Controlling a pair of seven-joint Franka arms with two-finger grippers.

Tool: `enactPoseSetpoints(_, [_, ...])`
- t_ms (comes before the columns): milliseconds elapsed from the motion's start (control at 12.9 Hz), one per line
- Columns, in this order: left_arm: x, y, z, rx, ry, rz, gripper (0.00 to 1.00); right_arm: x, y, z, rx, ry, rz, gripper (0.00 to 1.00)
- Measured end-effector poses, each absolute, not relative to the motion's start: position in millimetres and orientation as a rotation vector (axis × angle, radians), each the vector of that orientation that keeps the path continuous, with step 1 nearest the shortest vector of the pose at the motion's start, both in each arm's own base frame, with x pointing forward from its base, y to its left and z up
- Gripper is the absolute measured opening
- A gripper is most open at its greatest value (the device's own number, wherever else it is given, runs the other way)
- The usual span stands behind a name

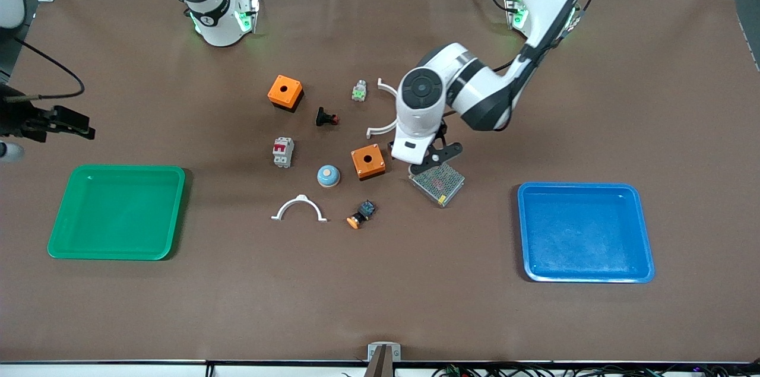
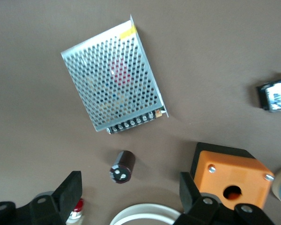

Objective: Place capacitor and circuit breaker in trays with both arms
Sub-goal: 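Grasp the capacitor with the left gripper while the right gripper reaches the breaker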

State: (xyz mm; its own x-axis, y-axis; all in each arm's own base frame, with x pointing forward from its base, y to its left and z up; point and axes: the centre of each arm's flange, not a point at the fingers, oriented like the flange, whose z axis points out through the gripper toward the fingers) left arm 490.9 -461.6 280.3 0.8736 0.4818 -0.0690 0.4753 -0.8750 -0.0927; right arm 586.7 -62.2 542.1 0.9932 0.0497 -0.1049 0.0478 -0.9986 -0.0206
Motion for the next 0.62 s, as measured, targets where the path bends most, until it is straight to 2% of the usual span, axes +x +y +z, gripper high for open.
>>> enactPoseSetpoints(78, [478, -467, 259, -2.944, -0.795, 0.150, 0.86, 592, -60, 531, -3.115, -0.078, 0.189, 1.00])
enactPoseSetpoints(310, [432, -470, 209, -2.934, -0.835, 0.153, 0.83, 597, -7, 516, -3.120, 0.125, 0.237, 1.00])
enactPoseSetpoints(543, [425, -459, 195, -2.926, -0.820, 0.140, 0.78, 586, 96, 464, -3.135, 0.124, 0.208, 1.00])
enactPoseSetpoints(620, [427, -458, 195, -2.929, -0.821, 0.133, 0.73, 574, 124, 436, -3.133, 0.133, 0.170, 1.00])
